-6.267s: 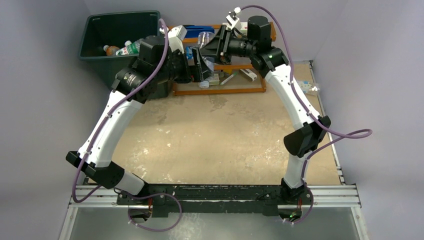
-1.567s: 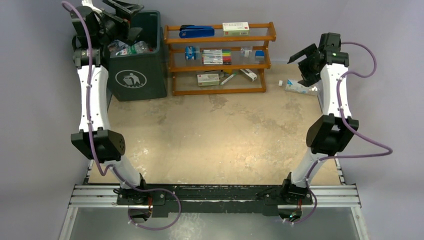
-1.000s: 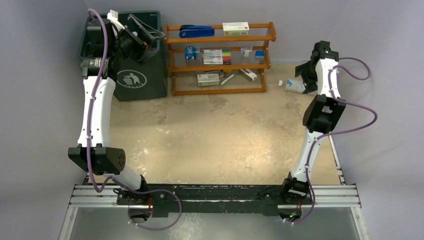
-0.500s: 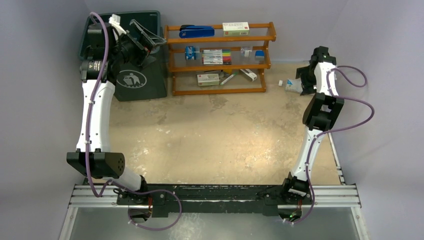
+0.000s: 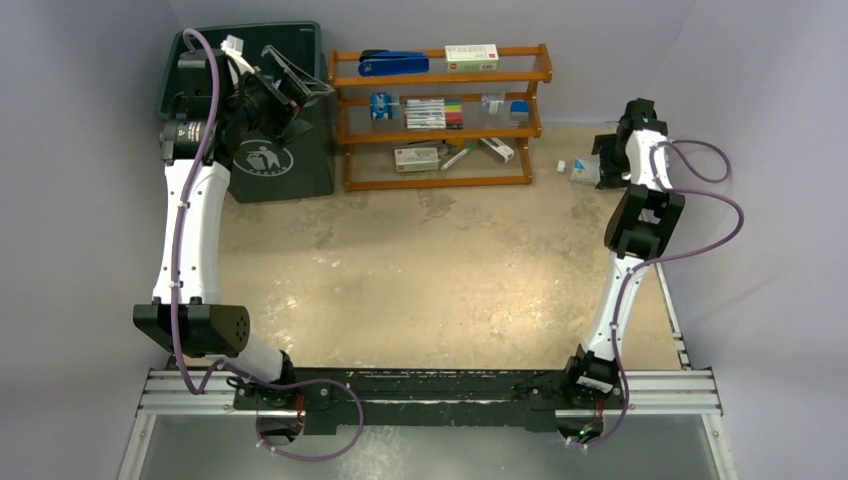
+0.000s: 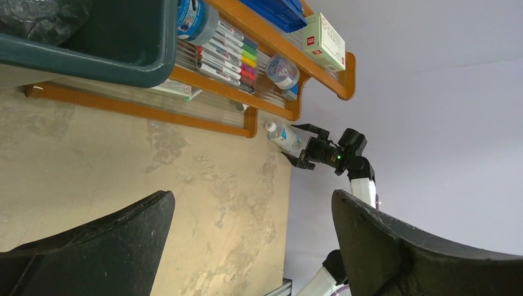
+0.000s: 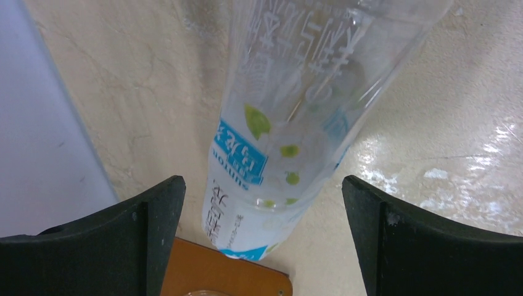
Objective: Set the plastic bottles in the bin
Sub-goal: Pick up the plastic bottle at the center of the board.
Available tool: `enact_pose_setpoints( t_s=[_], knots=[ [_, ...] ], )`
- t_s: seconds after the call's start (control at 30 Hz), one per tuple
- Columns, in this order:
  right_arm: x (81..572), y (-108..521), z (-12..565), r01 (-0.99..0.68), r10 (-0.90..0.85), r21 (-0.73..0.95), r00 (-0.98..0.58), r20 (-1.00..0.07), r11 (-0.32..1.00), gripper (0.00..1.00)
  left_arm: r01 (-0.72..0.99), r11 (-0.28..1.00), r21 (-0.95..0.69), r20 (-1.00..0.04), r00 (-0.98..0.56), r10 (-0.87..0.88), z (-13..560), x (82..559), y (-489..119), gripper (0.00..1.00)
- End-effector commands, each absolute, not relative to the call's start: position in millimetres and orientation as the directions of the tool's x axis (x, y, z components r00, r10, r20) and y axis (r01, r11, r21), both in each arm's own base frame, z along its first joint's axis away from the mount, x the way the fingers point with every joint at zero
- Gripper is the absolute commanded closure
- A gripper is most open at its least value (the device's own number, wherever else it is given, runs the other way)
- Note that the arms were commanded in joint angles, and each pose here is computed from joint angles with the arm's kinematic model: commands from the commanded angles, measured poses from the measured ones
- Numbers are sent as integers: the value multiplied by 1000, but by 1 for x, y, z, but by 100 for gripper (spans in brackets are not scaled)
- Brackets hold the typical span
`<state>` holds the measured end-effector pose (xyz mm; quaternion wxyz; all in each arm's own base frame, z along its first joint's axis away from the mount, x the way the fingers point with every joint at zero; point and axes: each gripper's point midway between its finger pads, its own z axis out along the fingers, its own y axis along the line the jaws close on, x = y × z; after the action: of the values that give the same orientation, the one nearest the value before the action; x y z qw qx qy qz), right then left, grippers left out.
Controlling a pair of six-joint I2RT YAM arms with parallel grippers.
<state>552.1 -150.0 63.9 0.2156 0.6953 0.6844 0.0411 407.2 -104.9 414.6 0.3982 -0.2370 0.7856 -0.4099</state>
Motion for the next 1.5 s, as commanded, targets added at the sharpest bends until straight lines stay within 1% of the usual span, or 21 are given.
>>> enact_pose_setpoints(
  t_s=[0.0, 0.2, 0.37, 0.4, 0.5, 0.57, 0.63, 0.7, 0.8, 0.9, 0.97, 1.07, 1.23, 1.47],
  knots=[
    [557, -157, 58, 925, 972, 377, 122, -200, -38, 0, 0, 576, -818, -481, -549, -683, 429, 402, -104, 1],
    [554, -154, 40, 937, 978, 346, 114, -175, -48, 0, -14, 584, -812, -479, -555, -680, 427, 399, -104, 1],
    [541, -146, 24, 956, 985, 291, 79, -154, -31, 0, -19, 589, -808, -480, -559, -676, 428, 396, -105, 1],
    [536, -145, 20, 961, 986, 275, 73, -152, -29, 2, -17, 589, -808, -481, -558, -676, 430, 395, -105, 1],
    [530, -145, 22, 961, 984, 278, 56, -166, -7, 11, -10, 590, -808, -485, -558, -674, 433, 392, -106, 1],
    [526, -146, 26, 959, 982, 282, 38, -183, 15, 21, -9, 590, -807, -485, -558, -673, 433, 390, -106, 1],
    [522, -147, 31, 959, 978, 280, 17, -206, 42, 34, -3, 590, -807, -487, -561, -670, 434, 387, -108, 1],
    [520, -146, 37, 956, 977, 284, -12, -214, 74, 42, 6, 588, -809, -490, -560, -668, 437, 385, -109, 1],
    [515, -146, 46, 954, 973, 276, -52, -227, 115, 45, 20, 582, -813, -490, -564, -665, 439, 381, -111, 1],
    [511, -149, 60, 945, 957, 278, -97, -273, 175, 46, 44, 573, -818, -492, -569, -659, 444, 376, -115, 1],
    [510, -143, 73, 929, 950, 298, -133, -283, 219, 49, 55, 562, -825, -485, -579, -655, 444, 372, -117, 1],
    [507, -126, 91, 894, 934, 333, -202, -294, 298, 53, 68, 542, -837, -472, -591, -654, 443, 367, -121, 1],
    [495, -83, 123, 811, 874, 360, -344, -342, 460, 54, 88, 511, -855, -450, -616, -646, 439, 362, -128, 1],
    [454, -32, 167, 673, 800, 435, -474, -367, 598, 54, 94, 490, -867, -430, -637, -639, 430, 369, -132, 1]
  ],
)
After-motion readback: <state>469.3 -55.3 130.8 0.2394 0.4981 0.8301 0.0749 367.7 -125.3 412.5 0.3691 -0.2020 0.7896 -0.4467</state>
